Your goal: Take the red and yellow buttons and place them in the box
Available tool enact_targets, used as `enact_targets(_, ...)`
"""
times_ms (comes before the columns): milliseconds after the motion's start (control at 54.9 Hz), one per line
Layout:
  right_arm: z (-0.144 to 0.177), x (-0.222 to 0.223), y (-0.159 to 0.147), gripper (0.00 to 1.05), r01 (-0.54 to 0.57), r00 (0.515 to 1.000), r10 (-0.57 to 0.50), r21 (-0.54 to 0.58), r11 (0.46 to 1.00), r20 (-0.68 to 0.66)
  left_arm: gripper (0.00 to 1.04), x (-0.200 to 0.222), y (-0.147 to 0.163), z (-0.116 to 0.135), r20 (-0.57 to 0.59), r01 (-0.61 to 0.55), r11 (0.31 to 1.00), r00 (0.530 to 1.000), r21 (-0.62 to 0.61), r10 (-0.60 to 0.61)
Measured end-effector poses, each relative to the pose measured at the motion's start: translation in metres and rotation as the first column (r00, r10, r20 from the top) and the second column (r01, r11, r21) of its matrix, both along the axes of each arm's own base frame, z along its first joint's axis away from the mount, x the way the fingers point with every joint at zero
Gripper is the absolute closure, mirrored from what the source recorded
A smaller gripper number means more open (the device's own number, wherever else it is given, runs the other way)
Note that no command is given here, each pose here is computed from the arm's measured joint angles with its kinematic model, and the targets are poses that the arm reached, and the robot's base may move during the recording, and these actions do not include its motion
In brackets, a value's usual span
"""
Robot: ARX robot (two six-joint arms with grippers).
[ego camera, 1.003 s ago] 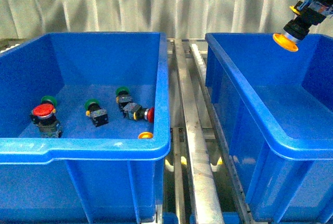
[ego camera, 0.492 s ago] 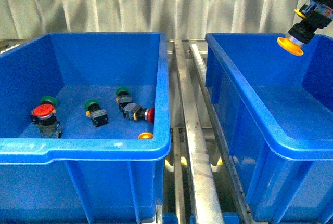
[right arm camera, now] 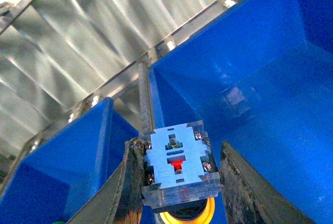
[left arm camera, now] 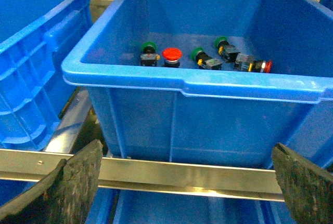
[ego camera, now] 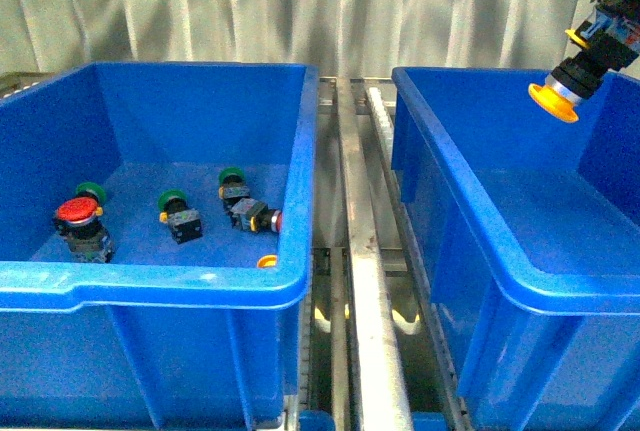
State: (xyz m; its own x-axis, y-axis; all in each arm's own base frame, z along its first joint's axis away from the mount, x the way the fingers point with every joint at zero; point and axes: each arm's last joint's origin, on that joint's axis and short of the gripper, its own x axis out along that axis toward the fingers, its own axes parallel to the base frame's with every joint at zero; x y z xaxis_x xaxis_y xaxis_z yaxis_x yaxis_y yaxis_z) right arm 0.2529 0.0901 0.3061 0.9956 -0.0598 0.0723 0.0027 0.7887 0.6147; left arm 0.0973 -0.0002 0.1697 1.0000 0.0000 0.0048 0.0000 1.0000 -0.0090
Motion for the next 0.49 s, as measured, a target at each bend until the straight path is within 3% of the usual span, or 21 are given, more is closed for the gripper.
enact_targets(492, 0.0, -0.011, -0.03, 0.72, 0.099, 0.995, -0.1, 0.057, 0.993, 0.015, 0.08, 0.0, 0.0, 0.0, 0.002, 0.003, 1.0, 1.0, 0.001, -0.003)
